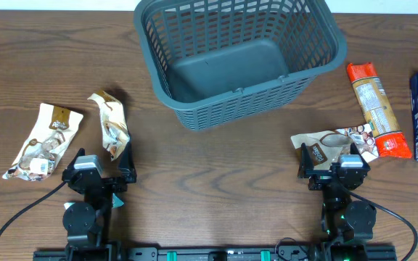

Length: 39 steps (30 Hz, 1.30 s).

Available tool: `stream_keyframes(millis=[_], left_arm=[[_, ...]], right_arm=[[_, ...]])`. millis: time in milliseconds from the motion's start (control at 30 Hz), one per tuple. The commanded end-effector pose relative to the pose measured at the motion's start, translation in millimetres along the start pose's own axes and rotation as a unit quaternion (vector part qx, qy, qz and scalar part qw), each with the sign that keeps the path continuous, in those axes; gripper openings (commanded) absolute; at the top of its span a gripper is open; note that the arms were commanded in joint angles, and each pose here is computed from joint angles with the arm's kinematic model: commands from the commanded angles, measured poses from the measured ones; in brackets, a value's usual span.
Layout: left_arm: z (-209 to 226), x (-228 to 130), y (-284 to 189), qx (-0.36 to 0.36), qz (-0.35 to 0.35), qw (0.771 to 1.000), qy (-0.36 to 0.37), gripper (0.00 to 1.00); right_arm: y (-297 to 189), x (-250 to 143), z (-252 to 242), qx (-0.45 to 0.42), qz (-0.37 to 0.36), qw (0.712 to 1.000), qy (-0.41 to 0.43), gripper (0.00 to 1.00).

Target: Pack container

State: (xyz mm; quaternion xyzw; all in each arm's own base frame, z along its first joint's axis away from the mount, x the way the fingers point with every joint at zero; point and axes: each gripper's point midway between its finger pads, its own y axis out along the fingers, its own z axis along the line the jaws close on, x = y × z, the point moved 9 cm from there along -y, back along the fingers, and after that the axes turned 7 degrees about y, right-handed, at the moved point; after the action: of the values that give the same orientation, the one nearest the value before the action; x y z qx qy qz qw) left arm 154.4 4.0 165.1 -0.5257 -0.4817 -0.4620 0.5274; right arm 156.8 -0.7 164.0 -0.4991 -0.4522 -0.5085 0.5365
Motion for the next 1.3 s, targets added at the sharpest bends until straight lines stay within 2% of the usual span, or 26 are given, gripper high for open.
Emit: stream_keyframes(millis=[0, 900, 1167, 1267], left_arm=[[1.8, -13.6, 2.1, 0.008, 0.02, 1.0, 0.006, 0.99], [1.8, -13.6, 2.1, 0.008, 0.02, 1.0, 0.007, 0.99], [1.8, -13.6, 2.1, 0.008, 0.02, 1.0, 0.006, 0.99], [1.7, -13.5, 2.1, 0.008, 0.02, 1.0, 0.007, 0.99]], right_arm=[[-0.4, -0.5, 1.4, 0.005, -0.001, 1.0, -0.006, 0.99], [-0.4, 1.3, 1.5, 0.006, -0.007, 1.0, -0.006, 0.99], [0.5, -2.9, 1.9, 0.009, 0.008, 1.0, 0.017, 0.99], [0.1, -1.6, 5.9, 0.033, 0.008, 0.999, 0.017, 0.99]])
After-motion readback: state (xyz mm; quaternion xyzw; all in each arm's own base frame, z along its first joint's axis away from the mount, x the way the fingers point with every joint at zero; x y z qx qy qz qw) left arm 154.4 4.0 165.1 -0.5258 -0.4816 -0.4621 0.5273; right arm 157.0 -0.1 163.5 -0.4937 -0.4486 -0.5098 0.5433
